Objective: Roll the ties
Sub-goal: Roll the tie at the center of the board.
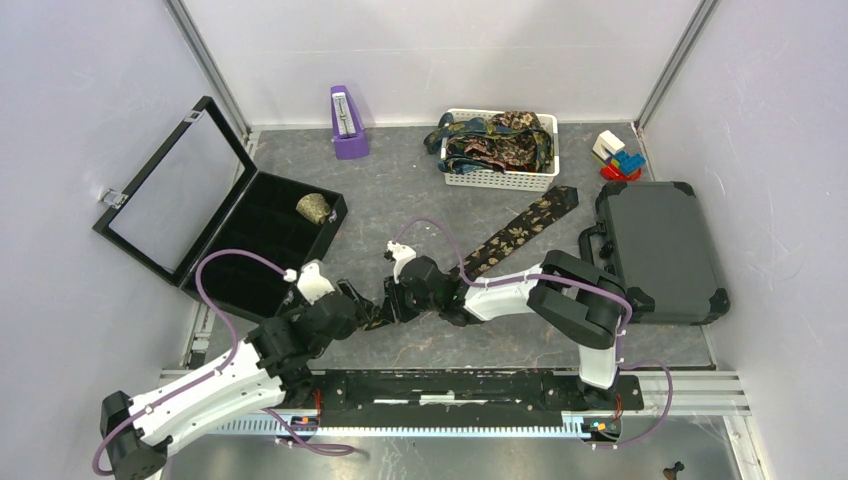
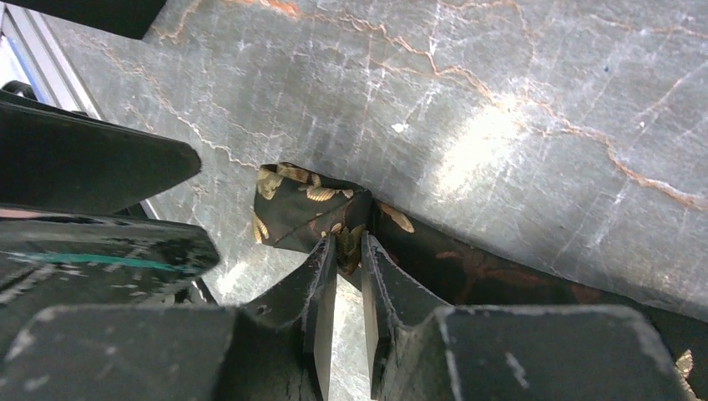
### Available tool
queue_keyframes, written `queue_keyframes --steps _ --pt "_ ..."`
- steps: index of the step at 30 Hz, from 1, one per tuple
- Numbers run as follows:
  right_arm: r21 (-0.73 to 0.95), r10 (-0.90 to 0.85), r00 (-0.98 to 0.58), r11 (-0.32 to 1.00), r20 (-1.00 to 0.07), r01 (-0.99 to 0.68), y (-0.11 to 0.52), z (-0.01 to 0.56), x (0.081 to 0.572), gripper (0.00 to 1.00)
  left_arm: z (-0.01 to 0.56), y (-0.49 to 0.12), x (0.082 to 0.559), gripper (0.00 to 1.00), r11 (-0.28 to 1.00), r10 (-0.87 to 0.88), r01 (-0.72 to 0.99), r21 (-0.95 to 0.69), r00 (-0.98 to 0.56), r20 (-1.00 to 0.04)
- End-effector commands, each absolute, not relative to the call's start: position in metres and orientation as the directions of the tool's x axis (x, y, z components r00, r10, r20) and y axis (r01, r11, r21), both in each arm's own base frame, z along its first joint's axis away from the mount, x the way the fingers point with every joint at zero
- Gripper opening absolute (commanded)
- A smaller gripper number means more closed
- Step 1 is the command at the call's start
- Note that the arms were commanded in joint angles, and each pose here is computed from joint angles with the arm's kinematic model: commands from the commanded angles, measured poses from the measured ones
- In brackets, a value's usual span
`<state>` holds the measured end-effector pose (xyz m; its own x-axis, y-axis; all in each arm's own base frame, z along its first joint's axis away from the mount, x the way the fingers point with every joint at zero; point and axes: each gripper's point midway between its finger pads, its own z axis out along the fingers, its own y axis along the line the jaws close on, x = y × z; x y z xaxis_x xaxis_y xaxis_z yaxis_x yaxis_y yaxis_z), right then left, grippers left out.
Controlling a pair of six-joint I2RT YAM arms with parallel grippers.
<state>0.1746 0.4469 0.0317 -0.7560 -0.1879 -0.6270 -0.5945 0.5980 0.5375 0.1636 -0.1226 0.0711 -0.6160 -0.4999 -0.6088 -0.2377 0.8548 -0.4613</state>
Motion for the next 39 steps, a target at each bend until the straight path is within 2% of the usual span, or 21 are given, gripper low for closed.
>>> queue_keyframes --steps 1,12,21,39 --pt "0.54 -0.163 -0.752 0.601 -0.639 -0.589 0.444 0.035 0.177 0.23 0.078 -0.121 0.162 0.7 0.826 -0.543 -0.257 -0.501 -0.597 -0.59" --pt "0.542 -0.158 -0.766 0.619 -0.624 -0.569 0.44 0.028 0.175 0.21 0.056 -0.122 0.155 0.63 0.748 -0.634 -0.29 -0.597 -0.578 -0.514" --pt "0.535 -0.164 -0.772 0.633 -0.614 -0.559 0.435 0.022 0.174 0.21 0.043 -0.124 0.155 0.62 0.729 -0.652 -0.293 -0.618 -0.572 -0.498" --pt "0.53 -0.17 -0.773 0.637 -0.612 -0.559 0.432 0.02 0.173 0.2 0.031 -0.125 0.16 0.52 0.681 -0.706 -0.33 -0.654 -0.534 -0.466"
